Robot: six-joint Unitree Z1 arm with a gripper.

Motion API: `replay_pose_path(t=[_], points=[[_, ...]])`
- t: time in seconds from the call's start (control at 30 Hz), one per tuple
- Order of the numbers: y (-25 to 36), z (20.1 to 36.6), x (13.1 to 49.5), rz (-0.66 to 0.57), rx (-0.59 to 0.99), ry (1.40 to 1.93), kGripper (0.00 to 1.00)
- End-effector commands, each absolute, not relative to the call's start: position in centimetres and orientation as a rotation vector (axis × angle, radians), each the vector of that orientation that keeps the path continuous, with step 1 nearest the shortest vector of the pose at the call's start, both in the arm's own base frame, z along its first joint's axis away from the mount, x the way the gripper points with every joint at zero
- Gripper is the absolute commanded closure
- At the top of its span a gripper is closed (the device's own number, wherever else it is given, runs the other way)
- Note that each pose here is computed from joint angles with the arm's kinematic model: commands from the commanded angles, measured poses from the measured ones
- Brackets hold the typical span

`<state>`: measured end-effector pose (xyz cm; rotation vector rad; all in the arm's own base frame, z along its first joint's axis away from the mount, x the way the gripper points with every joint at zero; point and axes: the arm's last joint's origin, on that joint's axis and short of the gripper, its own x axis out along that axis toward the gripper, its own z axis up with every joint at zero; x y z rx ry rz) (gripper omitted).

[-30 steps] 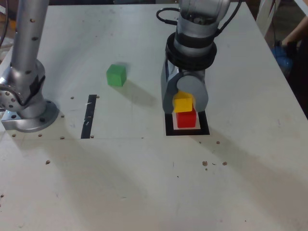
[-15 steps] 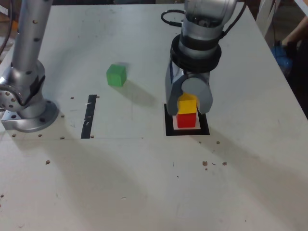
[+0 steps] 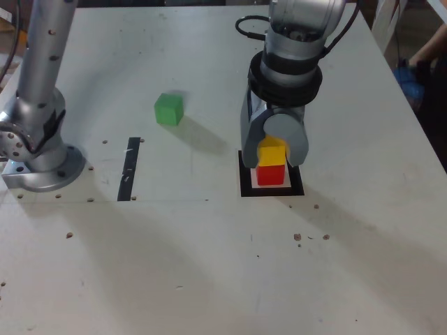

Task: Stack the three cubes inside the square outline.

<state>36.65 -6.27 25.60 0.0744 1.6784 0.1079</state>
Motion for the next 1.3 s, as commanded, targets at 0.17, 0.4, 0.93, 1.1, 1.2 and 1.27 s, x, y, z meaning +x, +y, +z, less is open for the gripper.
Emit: replay_pose_path(t=[0.17,0.4,0.93,1.1,1.2,1.27], points=[[-6.3,25.6,36.8,0.073,0.077,1.679,0.27],[-6.3,25.8,36.6,0.071,0.085,1.68,0.05],[-1.3,32.3,30.8,0.09,0.209,1.6,0.01],[2.2,33.3,27.3,0.025,0.298,1.618,0.01],[4.3,32.5,25.2,0.023,0.305,1.682,0.01],[5.6,31.5,24.1,0.031,0.292,1.729,0.01]])
